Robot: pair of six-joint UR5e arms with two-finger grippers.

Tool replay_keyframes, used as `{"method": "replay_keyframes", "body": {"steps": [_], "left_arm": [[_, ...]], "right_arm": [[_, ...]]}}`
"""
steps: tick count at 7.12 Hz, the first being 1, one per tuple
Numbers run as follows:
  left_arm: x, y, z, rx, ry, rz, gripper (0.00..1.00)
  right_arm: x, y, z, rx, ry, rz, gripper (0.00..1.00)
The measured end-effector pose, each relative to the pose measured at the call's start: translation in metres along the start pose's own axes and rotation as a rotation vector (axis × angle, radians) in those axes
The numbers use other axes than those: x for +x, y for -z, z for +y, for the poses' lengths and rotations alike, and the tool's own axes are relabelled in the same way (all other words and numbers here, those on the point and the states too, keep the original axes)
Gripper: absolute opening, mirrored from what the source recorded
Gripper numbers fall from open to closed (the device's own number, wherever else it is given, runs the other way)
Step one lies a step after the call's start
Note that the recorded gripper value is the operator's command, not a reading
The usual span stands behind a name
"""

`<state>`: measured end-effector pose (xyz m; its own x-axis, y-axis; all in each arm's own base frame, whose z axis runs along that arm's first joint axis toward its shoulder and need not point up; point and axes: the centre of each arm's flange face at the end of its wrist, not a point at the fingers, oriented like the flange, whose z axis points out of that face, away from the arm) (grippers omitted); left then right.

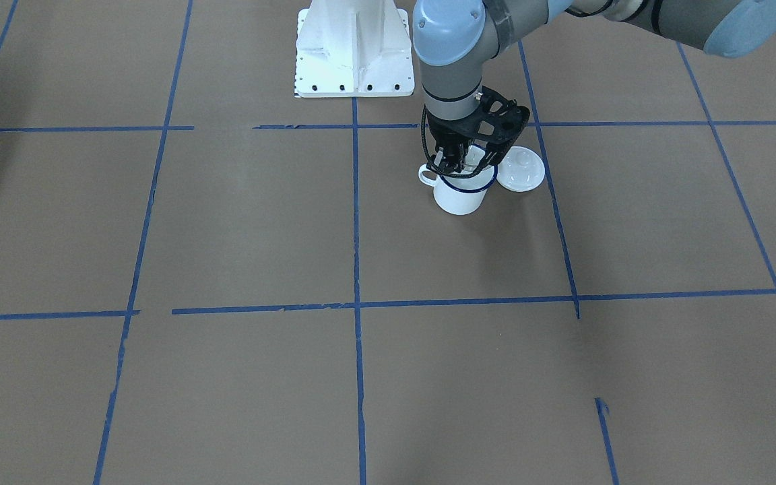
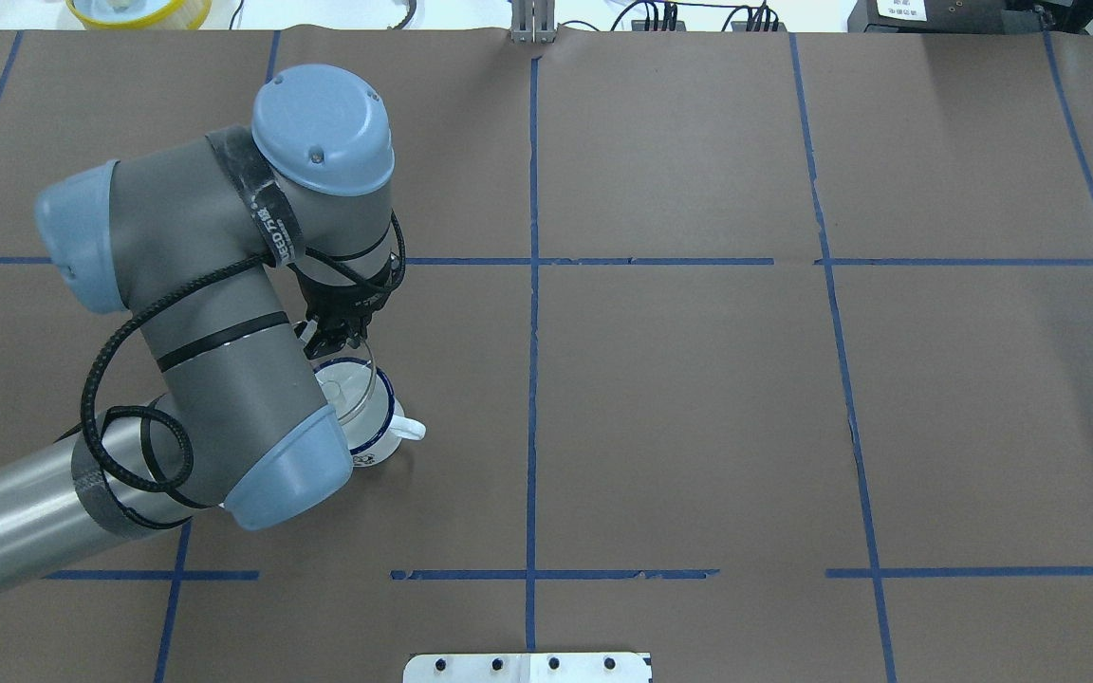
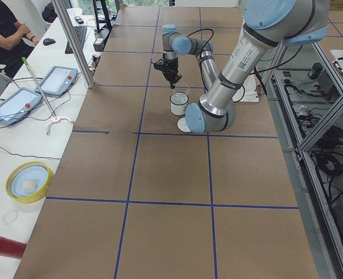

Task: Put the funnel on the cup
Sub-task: 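Lower the glass funnel into the mug's mouth with the left gripper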

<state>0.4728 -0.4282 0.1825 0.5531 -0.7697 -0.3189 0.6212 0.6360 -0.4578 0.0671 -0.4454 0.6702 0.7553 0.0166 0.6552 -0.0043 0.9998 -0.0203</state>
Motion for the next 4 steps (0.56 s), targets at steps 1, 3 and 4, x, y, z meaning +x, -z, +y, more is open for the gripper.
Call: {"method": "replay_keyframes", "body": {"steps": [1, 3, 4], "left_arm": [[-0.001, -0.0036, 0.0034, -0.002, -0.023, -0.003, 0.0], [-0.0012, -0.0062, 0.0039, 0.001, -0.073, -0.001, 0.0], [-0.0004, -0.0062, 0.0043, 0.001, -0.094, 0.006, 0.0]], "right_arm": [[-0.0001, 0.0001, 0.0, 0.0, 0.0, 0.0, 1.0], [0.0, 0.0, 0.0, 0.0, 0.0, 0.0, 1.0], [0.0001, 0.0, 0.0, 0.0, 0.0, 0.0, 1.0]]}}
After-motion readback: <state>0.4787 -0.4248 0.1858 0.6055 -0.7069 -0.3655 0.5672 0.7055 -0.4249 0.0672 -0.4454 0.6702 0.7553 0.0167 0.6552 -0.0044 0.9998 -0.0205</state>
